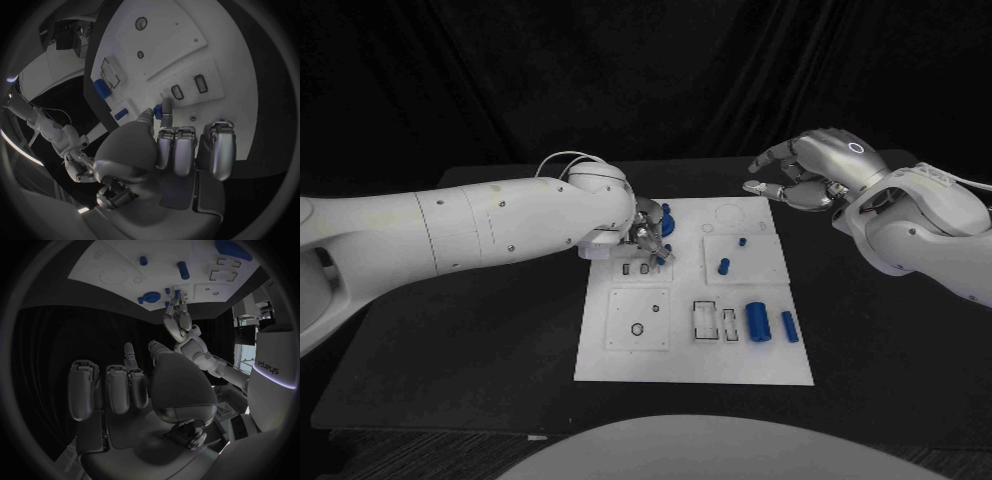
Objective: Assemble the parts on the task board
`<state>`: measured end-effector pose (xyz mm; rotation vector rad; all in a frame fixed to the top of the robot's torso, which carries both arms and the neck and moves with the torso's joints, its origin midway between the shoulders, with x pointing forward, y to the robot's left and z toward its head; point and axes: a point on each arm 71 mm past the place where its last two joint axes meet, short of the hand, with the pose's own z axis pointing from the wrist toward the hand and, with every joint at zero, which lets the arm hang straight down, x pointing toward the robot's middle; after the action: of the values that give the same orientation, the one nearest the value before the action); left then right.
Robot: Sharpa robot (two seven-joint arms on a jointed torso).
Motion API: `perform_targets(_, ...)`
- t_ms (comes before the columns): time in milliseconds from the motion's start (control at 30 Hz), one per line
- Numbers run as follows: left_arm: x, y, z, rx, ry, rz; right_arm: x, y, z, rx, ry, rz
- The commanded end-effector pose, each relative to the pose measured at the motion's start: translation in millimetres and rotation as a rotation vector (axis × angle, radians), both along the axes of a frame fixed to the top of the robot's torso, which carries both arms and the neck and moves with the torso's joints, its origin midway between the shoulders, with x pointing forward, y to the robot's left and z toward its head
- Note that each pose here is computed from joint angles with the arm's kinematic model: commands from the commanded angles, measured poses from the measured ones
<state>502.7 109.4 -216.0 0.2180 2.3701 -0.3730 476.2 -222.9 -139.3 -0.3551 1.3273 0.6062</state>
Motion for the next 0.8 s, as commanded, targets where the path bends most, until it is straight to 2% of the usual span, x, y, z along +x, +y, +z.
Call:
perform_targets(33, -1.0, -2.9, -0.3, -0.020, -0.001, -0.021, 0.3, -0.7, -0.4, 0.003, -0.002, -0.010)
perform_targets(800, -0.5, 3.5, 1.1, -0.044, -0.020, -0.006, 1.4, -2.7, -3.4, -0.014, 0.029, -0.030)
